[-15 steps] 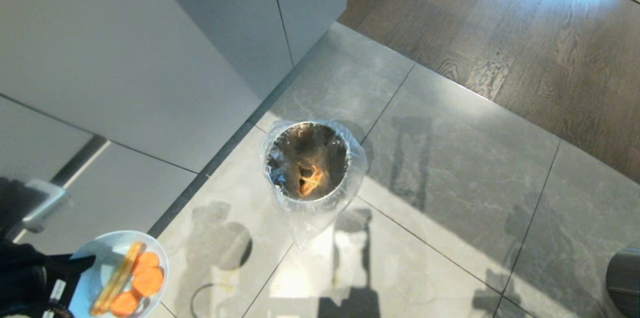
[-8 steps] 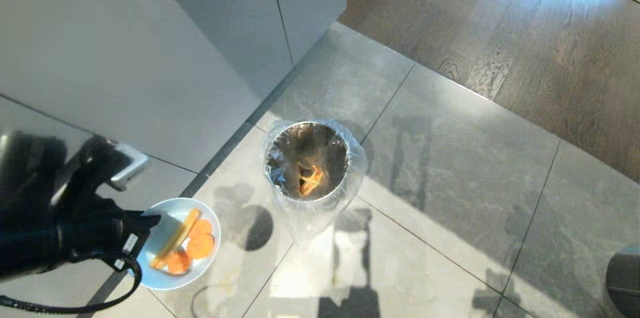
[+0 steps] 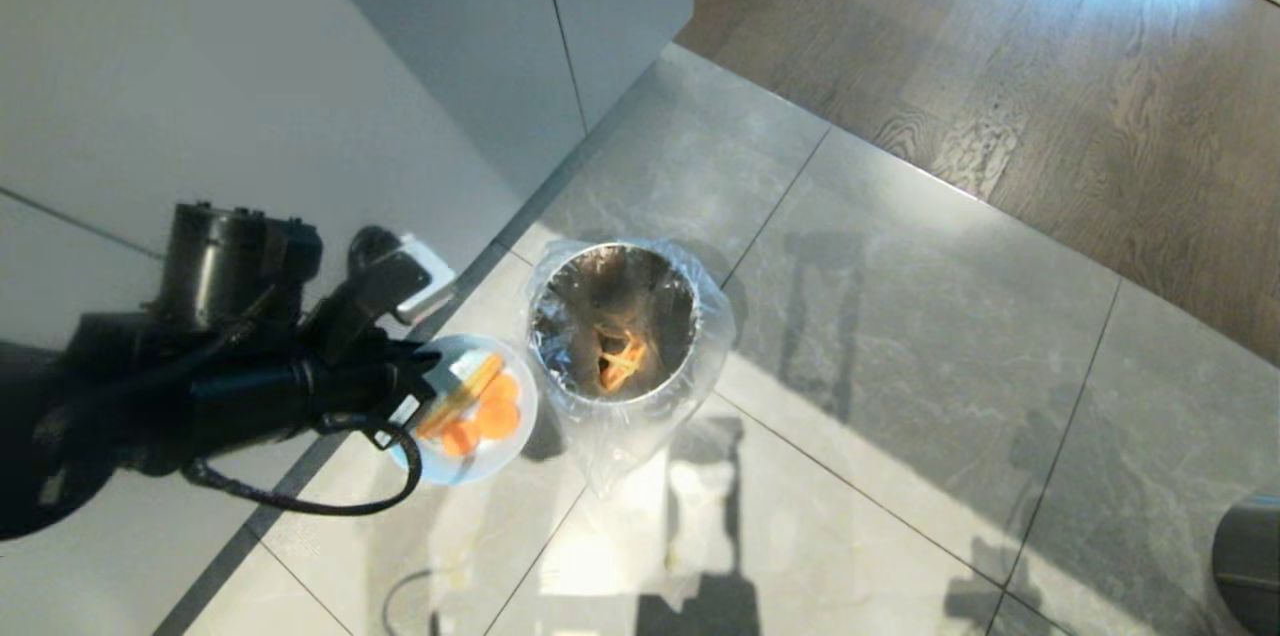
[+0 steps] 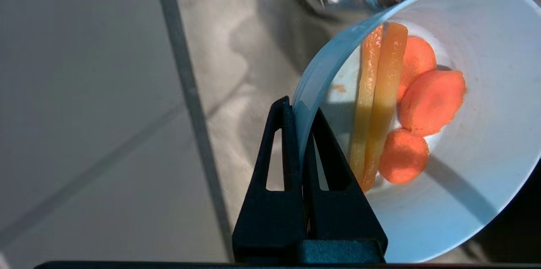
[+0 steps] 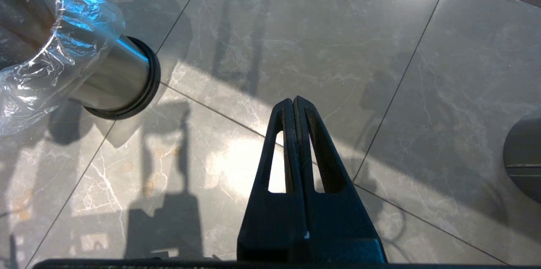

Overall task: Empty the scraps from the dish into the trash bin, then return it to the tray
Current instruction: Move the bowl over the trash can, then pour the leftover food from the bowl into the trash can

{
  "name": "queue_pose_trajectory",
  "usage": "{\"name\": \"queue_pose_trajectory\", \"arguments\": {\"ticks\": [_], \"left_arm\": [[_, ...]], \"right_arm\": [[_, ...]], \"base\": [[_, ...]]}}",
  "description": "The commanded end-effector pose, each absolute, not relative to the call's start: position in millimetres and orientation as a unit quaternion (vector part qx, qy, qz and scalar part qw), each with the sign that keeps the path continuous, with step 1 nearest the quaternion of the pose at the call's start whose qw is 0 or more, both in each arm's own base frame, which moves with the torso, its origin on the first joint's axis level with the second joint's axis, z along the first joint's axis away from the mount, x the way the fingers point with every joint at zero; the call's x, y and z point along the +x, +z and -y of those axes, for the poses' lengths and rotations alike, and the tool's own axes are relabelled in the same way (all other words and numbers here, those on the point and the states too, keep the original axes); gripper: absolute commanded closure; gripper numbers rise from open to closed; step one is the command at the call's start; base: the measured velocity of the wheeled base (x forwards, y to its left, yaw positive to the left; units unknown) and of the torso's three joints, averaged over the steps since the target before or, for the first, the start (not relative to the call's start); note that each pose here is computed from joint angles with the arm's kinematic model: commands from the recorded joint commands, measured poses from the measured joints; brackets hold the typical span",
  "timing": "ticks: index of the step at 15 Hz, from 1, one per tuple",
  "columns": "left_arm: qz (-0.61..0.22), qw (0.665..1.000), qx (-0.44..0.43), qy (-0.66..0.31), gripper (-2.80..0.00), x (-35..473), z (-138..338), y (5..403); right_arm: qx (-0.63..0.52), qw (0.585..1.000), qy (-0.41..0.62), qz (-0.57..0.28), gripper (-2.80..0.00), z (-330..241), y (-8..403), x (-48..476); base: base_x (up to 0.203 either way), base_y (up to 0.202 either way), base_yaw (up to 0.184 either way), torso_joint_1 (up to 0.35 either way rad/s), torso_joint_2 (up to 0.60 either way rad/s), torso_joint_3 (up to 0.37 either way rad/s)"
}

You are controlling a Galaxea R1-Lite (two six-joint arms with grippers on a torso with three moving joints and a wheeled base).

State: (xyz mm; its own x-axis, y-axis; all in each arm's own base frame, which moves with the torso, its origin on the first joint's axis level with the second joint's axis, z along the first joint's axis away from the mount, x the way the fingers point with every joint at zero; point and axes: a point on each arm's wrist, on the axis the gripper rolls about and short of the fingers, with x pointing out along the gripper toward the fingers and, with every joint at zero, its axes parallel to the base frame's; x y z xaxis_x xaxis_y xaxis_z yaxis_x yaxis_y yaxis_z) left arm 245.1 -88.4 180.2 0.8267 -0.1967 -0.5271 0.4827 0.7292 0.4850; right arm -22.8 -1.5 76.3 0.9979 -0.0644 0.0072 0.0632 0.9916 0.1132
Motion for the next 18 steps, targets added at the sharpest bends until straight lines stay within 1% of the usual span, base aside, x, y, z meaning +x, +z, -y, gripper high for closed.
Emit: {"name": "queue_pose_trajectory", "arguments": {"ticks": [1, 5, 7, 10, 13, 14, 17, 18], "left_arm": [[-0.189, 0.886, 0.371, -0.203, 0.00, 271, 105, 180], [-0.093, 0.894, 0.382, -0.216, 0.00, 283, 136, 186], [-0.042, 0.883, 0.415, -0.214, 0.00, 290, 146, 190], [0.013, 0.852, 0.474, -0.223, 0.00, 298, 167, 193], [0.032, 0.830, 0.499, -0.245, 0.00, 293, 185, 190], [0.044, 0.816, 0.522, -0.245, 0.00, 293, 187, 190], [0.117, 0.751, 0.615, -0.210, 0.00, 299, 195, 200], [0.127, 0.740, 0.628, -0.204, 0.00, 301, 197, 199]], "right_arm": [[0.057, 0.998, -0.032, 0.006, 0.00, 2, 76, -23], [0.057, 0.998, -0.032, 0.006, 0.00, 2, 76, -23], [0.057, 0.998, -0.032, 0.006, 0.00, 2, 76, -23], [0.057, 0.998, -0.032, 0.006, 0.00, 2, 76, -23], [0.057, 0.998, -0.032, 0.006, 0.00, 2, 76, -23], [0.057, 0.998, -0.032, 0.006, 0.00, 2, 76, -23], [0.057, 0.998, -0.032, 0.006, 0.00, 2, 76, -23], [0.057, 0.998, -0.032, 0.006, 0.00, 2, 76, -23]], "base": [[0.000, 0.000, 0.000, 0.000, 0.00, 0.000], [0.000, 0.000, 0.000, 0.000, 0.00, 0.000], [0.000, 0.000, 0.000, 0.000, 0.00, 0.000], [0.000, 0.000, 0.000, 0.000, 0.00, 0.000], [0.000, 0.000, 0.000, 0.000, 0.00, 0.000], [0.000, 0.000, 0.000, 0.000, 0.00, 0.000], [0.000, 0.000, 0.000, 0.000, 0.00, 0.000], [0.000, 0.000, 0.000, 0.000, 0.00, 0.000]]}}
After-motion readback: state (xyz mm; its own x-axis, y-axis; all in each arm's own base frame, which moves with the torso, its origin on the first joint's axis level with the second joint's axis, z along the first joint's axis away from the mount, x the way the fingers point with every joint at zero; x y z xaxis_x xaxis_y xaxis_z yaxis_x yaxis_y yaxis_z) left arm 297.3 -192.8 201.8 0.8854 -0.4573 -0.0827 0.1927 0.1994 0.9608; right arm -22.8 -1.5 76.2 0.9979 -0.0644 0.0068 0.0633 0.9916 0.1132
